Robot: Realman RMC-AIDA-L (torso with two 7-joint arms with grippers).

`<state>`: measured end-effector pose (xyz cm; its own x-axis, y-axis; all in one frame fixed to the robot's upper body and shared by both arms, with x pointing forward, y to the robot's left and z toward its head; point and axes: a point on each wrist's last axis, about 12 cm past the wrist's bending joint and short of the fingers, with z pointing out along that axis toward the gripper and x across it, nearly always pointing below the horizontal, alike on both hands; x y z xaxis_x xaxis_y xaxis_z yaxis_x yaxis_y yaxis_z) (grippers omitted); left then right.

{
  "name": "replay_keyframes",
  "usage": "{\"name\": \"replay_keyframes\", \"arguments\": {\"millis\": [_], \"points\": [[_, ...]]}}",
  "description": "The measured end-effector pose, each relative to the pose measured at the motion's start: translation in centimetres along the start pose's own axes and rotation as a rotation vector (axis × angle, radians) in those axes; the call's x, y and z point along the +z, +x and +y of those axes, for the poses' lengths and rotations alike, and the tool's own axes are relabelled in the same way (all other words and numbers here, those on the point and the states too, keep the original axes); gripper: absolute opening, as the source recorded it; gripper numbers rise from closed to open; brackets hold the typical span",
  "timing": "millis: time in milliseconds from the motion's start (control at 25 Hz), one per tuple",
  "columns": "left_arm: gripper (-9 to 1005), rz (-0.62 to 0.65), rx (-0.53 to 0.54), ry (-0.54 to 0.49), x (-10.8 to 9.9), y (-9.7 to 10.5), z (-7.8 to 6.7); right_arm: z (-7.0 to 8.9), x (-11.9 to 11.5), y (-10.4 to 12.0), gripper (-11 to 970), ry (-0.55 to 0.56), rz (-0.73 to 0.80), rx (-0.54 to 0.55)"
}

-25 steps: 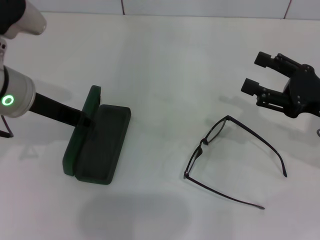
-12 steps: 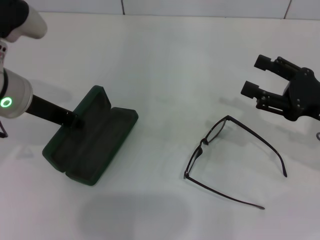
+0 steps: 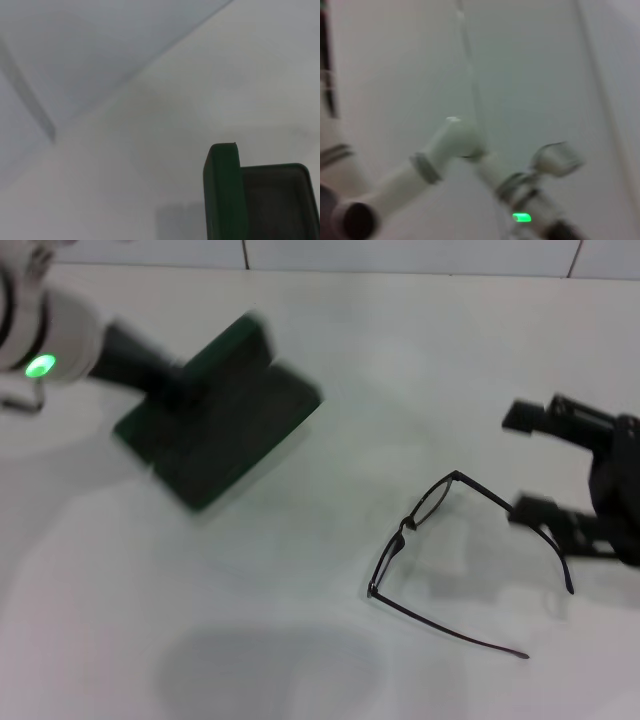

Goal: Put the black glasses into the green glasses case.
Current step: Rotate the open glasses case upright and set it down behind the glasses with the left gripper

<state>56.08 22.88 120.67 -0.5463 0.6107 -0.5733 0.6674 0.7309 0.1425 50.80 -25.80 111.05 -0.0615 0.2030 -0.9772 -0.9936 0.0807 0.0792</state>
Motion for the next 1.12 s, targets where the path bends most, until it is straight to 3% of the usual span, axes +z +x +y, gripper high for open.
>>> {"name": "replay_keyframes", "arguments": {"millis": [200,360,560,760,1120], "points": [[202,-0.162,0.391,-0.001,1.3,-4.3,-1.2,0.8,0.6,-0.1,819,-0.127,0.022,0.063],[204,-0.246,0.567,0.023,2.9,-6.9,-2.1,1.6,0.5,0.6,818,-0.123,0.018,0.090],[206,-0.216,0.666,0.067,5.7,-7.8,-2.7,2.1,0.1,1.3,817,-0.081,0.007,0.102],[208,-0.153,0.761,0.100,8.5,-8.6,-4.4,2.5,-0.7,1.6,816,-0.024,-0.010,0.104],[213,-0.109,0.870,0.091,9.7,-8.5,-6.1,2.2,-0.6,2.0,814,0.009,0.008,0.102]]}}
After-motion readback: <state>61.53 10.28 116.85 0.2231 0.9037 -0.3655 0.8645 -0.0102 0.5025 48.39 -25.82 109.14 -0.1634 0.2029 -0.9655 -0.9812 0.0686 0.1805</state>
